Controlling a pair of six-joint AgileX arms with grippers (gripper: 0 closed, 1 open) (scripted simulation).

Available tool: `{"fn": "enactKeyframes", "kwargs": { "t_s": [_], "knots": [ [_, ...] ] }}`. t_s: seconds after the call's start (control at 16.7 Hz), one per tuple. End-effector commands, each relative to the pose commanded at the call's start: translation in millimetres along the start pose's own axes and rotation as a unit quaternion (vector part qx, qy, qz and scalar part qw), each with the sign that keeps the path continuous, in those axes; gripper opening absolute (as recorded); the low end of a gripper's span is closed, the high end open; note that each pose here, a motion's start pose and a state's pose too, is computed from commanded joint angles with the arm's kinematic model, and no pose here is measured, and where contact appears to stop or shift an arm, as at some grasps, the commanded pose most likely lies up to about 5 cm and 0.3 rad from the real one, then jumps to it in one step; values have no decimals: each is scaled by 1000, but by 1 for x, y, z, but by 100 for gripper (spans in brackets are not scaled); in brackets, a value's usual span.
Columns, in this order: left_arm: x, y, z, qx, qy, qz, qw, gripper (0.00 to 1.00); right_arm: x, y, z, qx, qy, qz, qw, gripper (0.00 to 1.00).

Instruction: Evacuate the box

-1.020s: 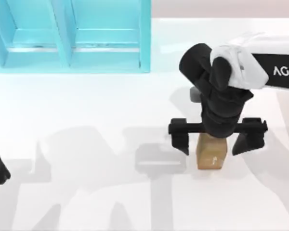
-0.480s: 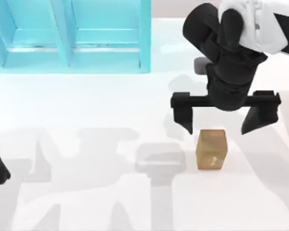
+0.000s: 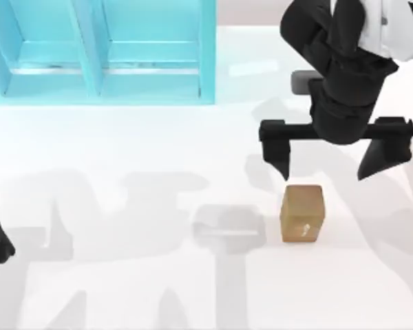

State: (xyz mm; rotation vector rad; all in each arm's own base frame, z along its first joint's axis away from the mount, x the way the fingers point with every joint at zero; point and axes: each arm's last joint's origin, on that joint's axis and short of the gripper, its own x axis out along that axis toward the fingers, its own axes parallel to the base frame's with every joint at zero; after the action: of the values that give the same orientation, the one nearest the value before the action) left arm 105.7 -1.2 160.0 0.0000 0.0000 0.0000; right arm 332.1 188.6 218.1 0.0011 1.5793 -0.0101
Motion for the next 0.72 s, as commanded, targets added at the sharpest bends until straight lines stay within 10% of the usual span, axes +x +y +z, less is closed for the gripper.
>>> {"fn": "enactKeyframes", "kwargs": {
  "t_s": [0.42,0.72],
  "knots": [
    [0,0,0,0,0,0,1000,100,-15,-176,65,4,8,3,1000,100],
    [0,0,0,0,0,0,1000,100,-31,-323,47,6,2,6,1000,100]
  ]
}}
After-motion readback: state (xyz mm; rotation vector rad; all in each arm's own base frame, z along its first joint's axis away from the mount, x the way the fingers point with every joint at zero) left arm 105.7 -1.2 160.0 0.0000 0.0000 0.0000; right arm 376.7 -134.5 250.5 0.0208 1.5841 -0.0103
